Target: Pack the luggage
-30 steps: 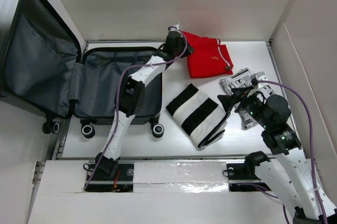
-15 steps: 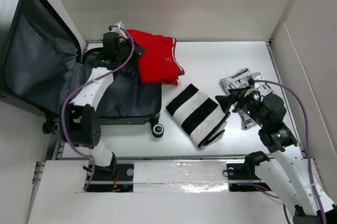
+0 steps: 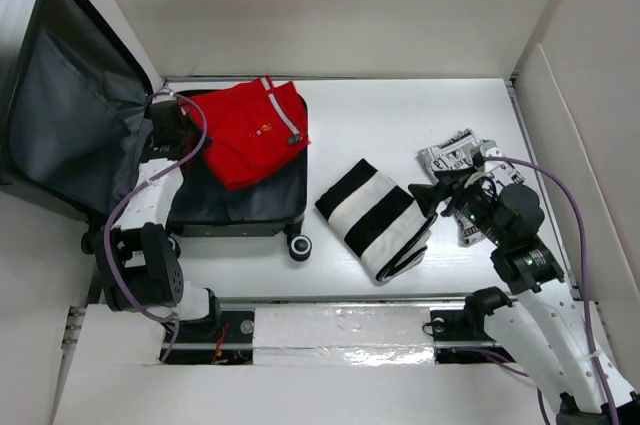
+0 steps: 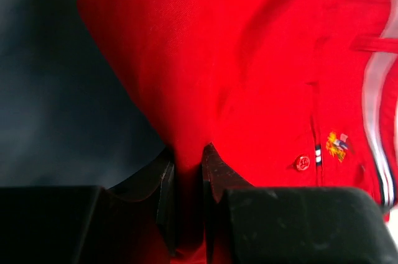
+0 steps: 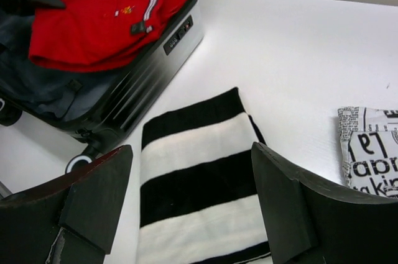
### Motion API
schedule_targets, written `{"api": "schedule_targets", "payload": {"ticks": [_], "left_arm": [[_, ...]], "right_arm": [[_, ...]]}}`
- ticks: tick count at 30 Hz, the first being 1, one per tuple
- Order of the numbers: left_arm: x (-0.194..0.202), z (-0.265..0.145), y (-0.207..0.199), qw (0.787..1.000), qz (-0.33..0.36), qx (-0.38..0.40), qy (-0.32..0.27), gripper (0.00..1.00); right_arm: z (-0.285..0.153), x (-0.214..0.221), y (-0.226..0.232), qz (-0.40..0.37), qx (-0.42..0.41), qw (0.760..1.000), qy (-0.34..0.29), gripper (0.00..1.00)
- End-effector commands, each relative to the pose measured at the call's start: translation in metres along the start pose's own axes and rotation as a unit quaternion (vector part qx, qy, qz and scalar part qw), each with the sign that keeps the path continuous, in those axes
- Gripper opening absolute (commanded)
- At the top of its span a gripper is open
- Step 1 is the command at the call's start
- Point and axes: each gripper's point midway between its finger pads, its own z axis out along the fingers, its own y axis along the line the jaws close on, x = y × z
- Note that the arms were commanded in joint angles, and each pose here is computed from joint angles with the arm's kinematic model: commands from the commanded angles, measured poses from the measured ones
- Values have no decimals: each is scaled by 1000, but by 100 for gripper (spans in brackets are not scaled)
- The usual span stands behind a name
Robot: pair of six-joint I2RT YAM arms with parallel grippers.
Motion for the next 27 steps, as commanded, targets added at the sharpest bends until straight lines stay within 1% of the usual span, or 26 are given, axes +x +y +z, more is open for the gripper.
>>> {"api": "schedule_targets", "payload": {"ticks": [1, 2, 3, 4, 5, 6, 7, 9, 10, 11, 12, 13, 14, 15, 16, 17, 18, 19, 20, 21, 22, 23, 24, 25, 26, 27], "left_arm": [[-14, 9, 67, 986, 21, -157, -49, 0], [0, 20, 78, 984, 24, -177, -21, 0], [-6, 23, 77, 982, 25, -184, -18, 0], [-2, 23, 91, 976, 24, -217, -4, 0], [4, 29, 96, 974, 26, -227, 8, 0], [6, 30, 95, 974, 27, -225, 15, 14], [6, 31, 97, 975, 21, -222, 15, 20], [-4, 22, 88, 979, 8, -206, -7, 33], [-12, 17, 79, 982, 3, -188, -22, 37], [-27, 5, 69, 984, -6, -173, -46, 40], [-35, -2, 63, 985, -9, -164, -58, 46], [-41, -9, 57, 986, -11, -154, -68, 51], [-53, -23, 48, 986, -15, -139, -89, 56], [-59, -30, 43, 986, -22, -131, -100, 63], [-64, -36, 38, 986, -26, -121, -111, 64], [-73, -51, 31, 985, -30, -108, -133, 65], [-74, -55, 25, 984, -37, -97, -144, 65], [-73, -60, 16, 983, -34, -88, -157, 64], [-80, -77, 4, 980, -34, -65, -183, 62], [-78, -80, -6, 979, -32, -41, -197, 53], [-66, -85, -31, 982, -20, 4, -187, 45], [-64, -96, -52, 979, -14, 44, -198, 38], [-58, -101, -71, 978, -6, 76, -194, 27], [-53, -107, -91, 976, 3, 106, -191, 23], [-30, -110, -122, 976, 22, 141, -165, 18], [-22, -115, -139, 974, 30, 160, -158, 12]], "right_arm": [[2, -5, -3, 2, 10, 1000, -17, 83], [3, -3, -4, 3, 13, 1000, -14, 83], [4, -2, -5, 4, 14, 1000, -12, 83], [5, -3, -5, 4, 13, 1000, -11, 83], [6, -2, -5, 4, 12, 1000, -8, 84], [7, 0, -5, 4, 13, 1000, -5, 85], [8, 1, -7, 5, 15, 1000, -2, 87], [14, 10, -10, 9, 20, 1000, 14, 88], [16, 14, -13, 12, 24, 999, 23, 87], [19, 20, -16, 14, 30, 999, 33, 85], [22, 24, -19, 16, 34, 998, 40, 82], [24, 28, -21, 18, 37, 998, 46, 78], [26, 29, -22, 19, 39, 998, 48, 65], [31, 36, -26, 23, 45, 997, 59, 54], [34, 41, -29, 26, 49, 996, 66, 44], [38, 43, -31, 28, 52, 996, 70, 27], [45, 54, -31, 32, 47, 994, 88, 16], [48, 58, -31, 32, 44, 994, 96, 9], [52, 62, -31, 30, 39, 993, 106, 5], [56, 68, -22, 27, 22, 992, 119, 5], [62, 80, -20, 26, 18, 990, 140, 5], [67, 82, -18, 18, 20, 989, 144, 8], [71, 87, -14, 13, 19, 988, 154, 10], [75, 94, 5, 4, -4, 986, 166, 14], [81, 109, 10, -7, -10, 982, 189, 27], [87, 108, 16, -16, -8, 981, 193, 33]]}}
